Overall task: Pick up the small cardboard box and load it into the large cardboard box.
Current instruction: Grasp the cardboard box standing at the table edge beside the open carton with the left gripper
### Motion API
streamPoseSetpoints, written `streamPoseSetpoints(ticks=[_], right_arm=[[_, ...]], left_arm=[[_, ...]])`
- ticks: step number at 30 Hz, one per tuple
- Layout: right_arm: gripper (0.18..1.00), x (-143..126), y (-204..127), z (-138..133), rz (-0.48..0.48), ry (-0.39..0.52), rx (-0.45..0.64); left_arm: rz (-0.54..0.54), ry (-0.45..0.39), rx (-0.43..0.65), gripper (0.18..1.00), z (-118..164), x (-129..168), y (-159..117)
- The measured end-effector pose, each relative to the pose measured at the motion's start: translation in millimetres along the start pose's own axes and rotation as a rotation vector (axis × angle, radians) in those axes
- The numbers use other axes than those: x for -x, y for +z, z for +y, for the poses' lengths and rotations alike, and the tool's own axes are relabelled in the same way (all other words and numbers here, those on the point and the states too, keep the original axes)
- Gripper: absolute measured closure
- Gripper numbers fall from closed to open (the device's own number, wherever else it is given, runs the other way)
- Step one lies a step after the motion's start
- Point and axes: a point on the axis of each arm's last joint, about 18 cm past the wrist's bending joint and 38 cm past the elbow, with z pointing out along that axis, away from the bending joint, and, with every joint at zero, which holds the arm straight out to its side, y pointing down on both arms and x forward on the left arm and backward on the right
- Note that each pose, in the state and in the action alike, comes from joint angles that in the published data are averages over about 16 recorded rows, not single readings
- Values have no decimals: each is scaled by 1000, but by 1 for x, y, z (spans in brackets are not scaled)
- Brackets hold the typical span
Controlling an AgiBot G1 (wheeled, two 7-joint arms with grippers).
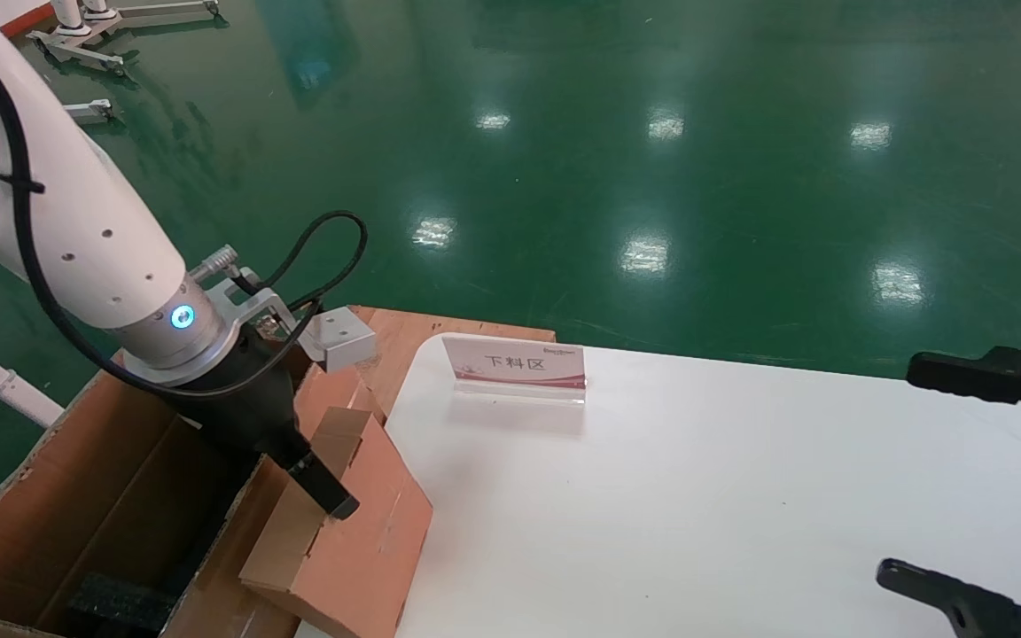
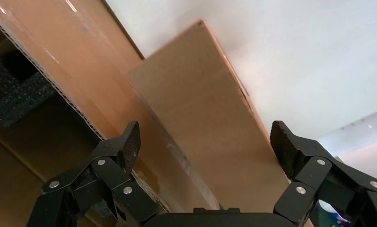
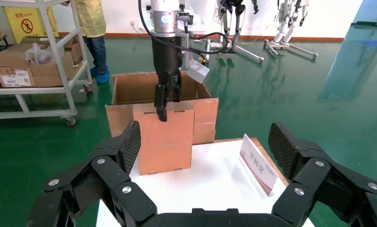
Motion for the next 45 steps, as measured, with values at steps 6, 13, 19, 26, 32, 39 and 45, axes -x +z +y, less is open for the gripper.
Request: streamPoseSetpoints(ticks=[6, 13, 19, 26, 32, 39, 45], right_arm=[[178, 0, 0, 0, 0, 0, 0], [178, 0, 0, 0, 0, 0, 0], [178, 0, 0, 0, 0, 0, 0], [179, 0, 0, 0, 0, 0, 0], [188, 0, 0, 0, 0, 0, 0], [224, 0, 0, 0, 0, 0, 0], [292, 0, 0, 0, 0, 0, 0]], left_arm=[[2, -7, -3, 184, 1, 1, 7], [16, -11, 0, 184, 4, 1, 12], [24, -13, 0, 184, 5, 0, 14], [27, -14, -1, 184, 5, 0, 14], [26, -13, -1, 188, 5, 0, 14], [25, -12, 0, 213, 5, 0, 14], [24, -12, 0, 268, 5, 0, 13]])
